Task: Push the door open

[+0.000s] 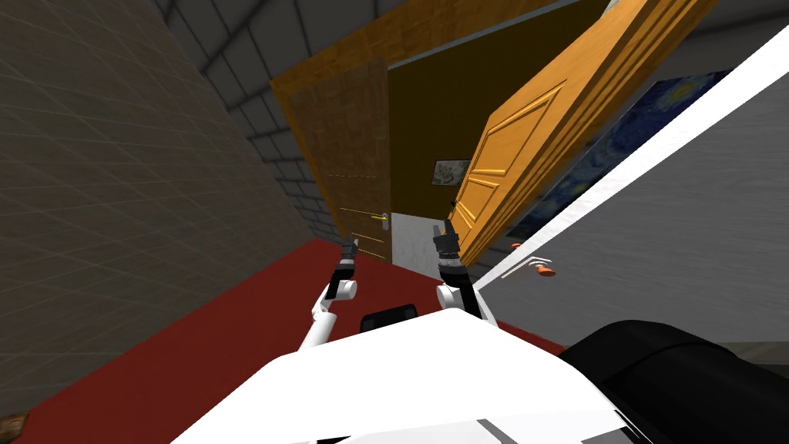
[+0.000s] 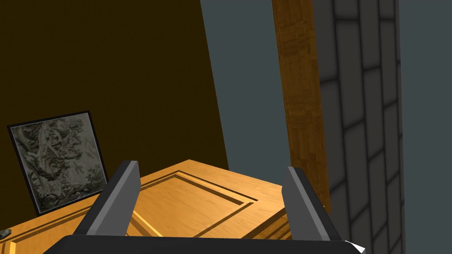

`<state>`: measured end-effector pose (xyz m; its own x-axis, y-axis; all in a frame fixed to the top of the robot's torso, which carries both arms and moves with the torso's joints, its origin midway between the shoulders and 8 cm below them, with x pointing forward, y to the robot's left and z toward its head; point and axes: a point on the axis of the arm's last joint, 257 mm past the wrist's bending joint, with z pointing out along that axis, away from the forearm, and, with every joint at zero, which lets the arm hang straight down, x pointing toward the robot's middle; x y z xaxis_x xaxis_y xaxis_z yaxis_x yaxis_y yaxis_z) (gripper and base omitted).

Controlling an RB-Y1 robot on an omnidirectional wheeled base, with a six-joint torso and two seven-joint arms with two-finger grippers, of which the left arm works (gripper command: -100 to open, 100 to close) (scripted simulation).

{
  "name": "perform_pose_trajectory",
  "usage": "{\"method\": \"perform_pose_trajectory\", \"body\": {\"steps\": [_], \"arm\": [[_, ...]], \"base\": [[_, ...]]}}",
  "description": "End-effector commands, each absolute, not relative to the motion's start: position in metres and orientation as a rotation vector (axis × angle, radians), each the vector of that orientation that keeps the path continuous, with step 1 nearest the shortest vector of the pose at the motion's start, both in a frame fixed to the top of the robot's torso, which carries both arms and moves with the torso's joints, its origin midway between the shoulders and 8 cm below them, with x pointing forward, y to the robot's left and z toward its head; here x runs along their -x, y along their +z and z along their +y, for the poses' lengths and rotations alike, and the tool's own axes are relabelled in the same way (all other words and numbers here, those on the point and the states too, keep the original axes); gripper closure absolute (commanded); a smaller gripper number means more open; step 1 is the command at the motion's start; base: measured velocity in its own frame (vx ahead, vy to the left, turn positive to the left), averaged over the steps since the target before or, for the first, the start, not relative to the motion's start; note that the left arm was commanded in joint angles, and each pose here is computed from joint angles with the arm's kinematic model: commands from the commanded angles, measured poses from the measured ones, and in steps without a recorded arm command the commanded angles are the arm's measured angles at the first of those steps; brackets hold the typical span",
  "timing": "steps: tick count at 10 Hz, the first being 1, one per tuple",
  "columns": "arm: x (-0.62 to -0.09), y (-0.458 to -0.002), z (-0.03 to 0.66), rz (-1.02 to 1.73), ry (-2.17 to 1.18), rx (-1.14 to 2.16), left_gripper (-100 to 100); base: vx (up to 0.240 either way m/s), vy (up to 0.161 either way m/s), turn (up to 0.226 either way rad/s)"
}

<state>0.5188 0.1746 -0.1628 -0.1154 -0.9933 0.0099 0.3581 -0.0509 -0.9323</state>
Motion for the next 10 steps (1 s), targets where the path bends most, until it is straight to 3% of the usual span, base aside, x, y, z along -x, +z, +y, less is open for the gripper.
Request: {"method": "perform_pose_trajectory", "body": {"steps": [1, 10], "arm": [[-0.526, -0.173, 0.166, 1.022, -1.470, 0.910, -100], [-0.558, -0.224, 0.117, 1.181, -1.479, 0.973, -100]], "base": [[0.092, 0.069, -0.092], [0.086, 0.063, -0.075]]}}
